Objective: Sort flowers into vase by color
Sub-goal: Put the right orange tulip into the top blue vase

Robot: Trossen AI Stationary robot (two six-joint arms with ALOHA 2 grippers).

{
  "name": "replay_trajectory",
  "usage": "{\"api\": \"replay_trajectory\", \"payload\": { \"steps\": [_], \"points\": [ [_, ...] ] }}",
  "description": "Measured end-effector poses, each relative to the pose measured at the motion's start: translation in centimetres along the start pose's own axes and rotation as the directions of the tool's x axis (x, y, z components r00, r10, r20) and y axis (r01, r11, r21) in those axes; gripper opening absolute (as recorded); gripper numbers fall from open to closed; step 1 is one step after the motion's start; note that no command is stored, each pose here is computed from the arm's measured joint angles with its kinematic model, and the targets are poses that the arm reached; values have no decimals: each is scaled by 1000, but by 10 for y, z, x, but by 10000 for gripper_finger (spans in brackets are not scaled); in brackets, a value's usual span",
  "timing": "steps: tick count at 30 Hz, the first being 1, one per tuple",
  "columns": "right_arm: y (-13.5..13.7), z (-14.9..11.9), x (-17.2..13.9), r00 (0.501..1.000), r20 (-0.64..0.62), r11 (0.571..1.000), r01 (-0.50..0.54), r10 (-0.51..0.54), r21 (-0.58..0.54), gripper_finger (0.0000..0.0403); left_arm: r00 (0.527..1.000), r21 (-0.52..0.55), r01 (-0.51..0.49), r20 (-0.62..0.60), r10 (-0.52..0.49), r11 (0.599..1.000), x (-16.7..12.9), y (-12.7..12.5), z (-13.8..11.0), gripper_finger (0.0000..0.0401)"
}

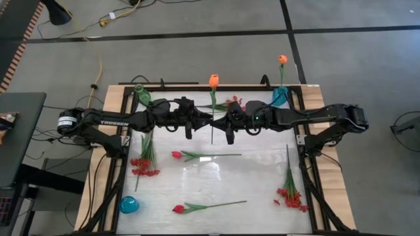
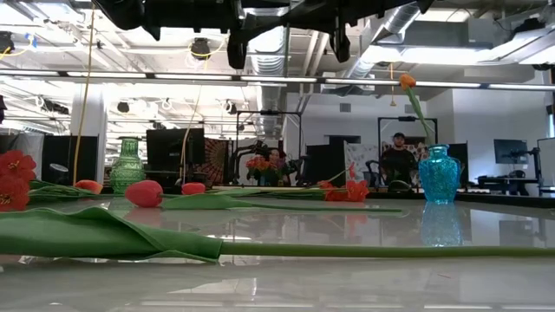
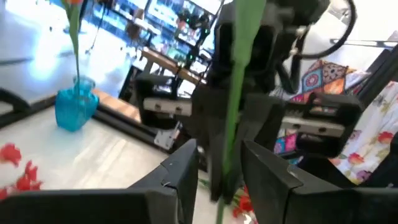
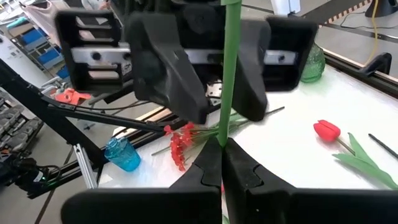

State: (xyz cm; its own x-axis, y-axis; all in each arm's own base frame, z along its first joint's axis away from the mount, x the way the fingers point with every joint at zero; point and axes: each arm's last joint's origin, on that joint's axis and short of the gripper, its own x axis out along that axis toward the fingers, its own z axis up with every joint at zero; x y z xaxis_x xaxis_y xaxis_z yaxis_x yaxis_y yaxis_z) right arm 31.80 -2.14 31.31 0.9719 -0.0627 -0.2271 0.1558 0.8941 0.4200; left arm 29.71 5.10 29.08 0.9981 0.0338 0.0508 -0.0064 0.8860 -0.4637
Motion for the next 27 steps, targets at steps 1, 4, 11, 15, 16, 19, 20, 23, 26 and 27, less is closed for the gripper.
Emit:
{"api": "replay_trajectory", "payload": {
  "steps": [1,4,11,15,16,19,20,23,26,27],
  "points": [
    [0,0,0,1000,-3,1000,1,-1,0,23,1000,9,-6,6,6,1000,0,0,0,97],
    [0,0,0,1000,-3,1000,2,-2,0,23,1000,9,-24,12,24,1000,0,1,0,85],
    [0,0,0,1000,-4,1000,2,-2,-5,23,1000,35,-13,5,13,999,9,-3,2,80],
    [-2,0,0,1000,-7,1000,8,-8,-6,23,1000,40,-9,-8,9,999,14,-3,0,80],
    [-2,-1,0,1000,-12,1000,11,-11,-6,23,1000,45,-17,-2,17,999,14,-2,1,80],
    [-3,-1,0,1000,-20,1000,15,-15,-6,23,1000,66,-17,7,16,998,13,-4,4,74],
    [-3,-1,0,1000,-21,1000,15,-15,-6,23,1000,68,-18,12,17,998,13,-3,5,71],
    [-3,-1,0,1000,-20,1000,15,-15,-6,23,1000,68,-17,11,16,998,12,-3,5,52],
    [-3,-1,0,1000,-19,1000,14,-14,-6,26,1000,67,-24,1,24,997,12,-2,4,17],
    [-2,-1,0,1000,-19,1000,14,-14,-6,30,1000,68,-27,2,27,997,12,-2,4,9]
  ]
}}
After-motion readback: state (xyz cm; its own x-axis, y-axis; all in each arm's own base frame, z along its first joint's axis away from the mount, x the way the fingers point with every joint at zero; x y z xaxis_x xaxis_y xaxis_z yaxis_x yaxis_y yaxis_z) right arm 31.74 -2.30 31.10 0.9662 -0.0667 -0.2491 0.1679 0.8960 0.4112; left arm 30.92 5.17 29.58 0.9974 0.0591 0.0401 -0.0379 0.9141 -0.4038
